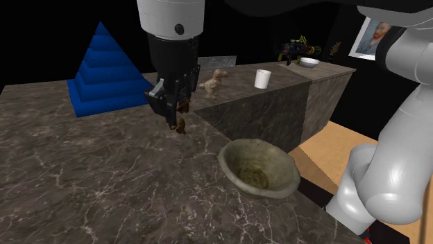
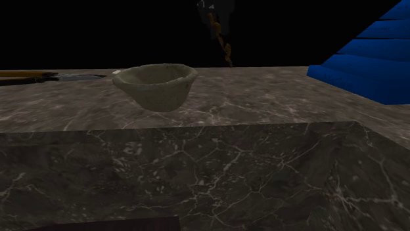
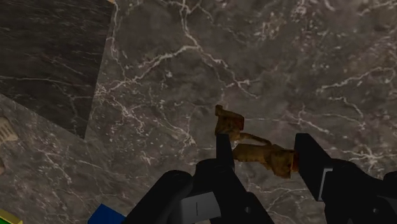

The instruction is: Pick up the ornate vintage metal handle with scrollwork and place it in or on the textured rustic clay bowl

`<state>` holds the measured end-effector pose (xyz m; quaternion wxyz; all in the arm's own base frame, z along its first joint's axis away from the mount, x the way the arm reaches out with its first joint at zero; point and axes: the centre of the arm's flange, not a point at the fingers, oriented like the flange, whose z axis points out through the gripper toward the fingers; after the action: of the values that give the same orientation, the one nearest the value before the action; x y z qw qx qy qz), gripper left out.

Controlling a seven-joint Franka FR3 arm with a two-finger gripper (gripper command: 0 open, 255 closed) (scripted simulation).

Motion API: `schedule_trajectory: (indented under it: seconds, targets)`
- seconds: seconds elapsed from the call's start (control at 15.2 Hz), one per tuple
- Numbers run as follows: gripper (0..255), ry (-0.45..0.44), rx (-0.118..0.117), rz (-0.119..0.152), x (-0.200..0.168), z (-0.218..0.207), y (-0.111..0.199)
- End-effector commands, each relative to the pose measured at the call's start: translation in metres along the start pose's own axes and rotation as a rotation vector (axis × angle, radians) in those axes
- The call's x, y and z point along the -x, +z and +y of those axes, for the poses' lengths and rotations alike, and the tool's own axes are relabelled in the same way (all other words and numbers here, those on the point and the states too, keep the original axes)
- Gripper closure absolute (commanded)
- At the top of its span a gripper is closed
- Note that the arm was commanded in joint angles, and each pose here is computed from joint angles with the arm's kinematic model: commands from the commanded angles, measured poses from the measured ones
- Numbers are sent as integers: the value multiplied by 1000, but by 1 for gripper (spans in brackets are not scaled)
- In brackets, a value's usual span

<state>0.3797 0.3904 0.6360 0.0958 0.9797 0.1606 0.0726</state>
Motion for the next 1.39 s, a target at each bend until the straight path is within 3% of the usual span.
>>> schedule_trajectory:
  seconds: [0.0,0.07,1.12,1.32]
  targets:
    - [255,0,0,0,-1,4,-10]
    - [255,0,0,0,-1,5,-14]
    - [255,0,0,0,208,32,-44]
    - [255,0,0,0,210,29,-28]
